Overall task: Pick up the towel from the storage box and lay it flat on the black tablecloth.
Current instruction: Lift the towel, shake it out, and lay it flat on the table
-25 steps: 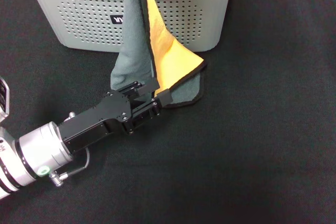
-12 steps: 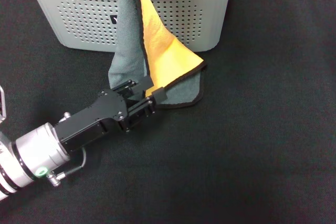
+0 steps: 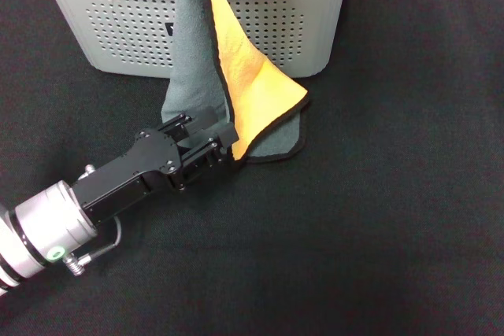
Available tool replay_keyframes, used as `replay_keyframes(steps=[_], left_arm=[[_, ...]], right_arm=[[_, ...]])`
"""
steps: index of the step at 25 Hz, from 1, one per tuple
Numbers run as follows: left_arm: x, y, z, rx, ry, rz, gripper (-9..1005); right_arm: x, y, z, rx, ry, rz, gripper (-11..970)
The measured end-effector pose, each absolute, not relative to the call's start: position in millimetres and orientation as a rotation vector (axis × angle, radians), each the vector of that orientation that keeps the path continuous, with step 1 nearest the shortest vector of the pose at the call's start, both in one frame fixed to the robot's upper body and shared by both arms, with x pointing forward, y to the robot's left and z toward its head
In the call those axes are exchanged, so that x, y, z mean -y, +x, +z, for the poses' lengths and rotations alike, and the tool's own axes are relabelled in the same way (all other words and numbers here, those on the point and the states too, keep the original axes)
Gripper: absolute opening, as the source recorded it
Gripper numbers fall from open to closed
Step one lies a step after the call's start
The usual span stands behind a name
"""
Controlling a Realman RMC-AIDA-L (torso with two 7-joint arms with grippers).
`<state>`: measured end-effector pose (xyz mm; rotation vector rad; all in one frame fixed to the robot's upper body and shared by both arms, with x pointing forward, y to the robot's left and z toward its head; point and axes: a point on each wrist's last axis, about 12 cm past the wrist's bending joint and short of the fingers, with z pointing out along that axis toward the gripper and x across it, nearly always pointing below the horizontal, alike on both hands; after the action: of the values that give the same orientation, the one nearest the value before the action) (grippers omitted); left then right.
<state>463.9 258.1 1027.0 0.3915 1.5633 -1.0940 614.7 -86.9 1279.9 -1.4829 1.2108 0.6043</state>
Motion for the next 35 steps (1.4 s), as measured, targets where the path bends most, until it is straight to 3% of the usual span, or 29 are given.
replay_keyframes(steps=[35], left_arm=[[-244,472,1013,-1.689,0.447,-1.065,533]], right_arm=[[87,615,1288,-1.180,-1.484,0.584,8]])
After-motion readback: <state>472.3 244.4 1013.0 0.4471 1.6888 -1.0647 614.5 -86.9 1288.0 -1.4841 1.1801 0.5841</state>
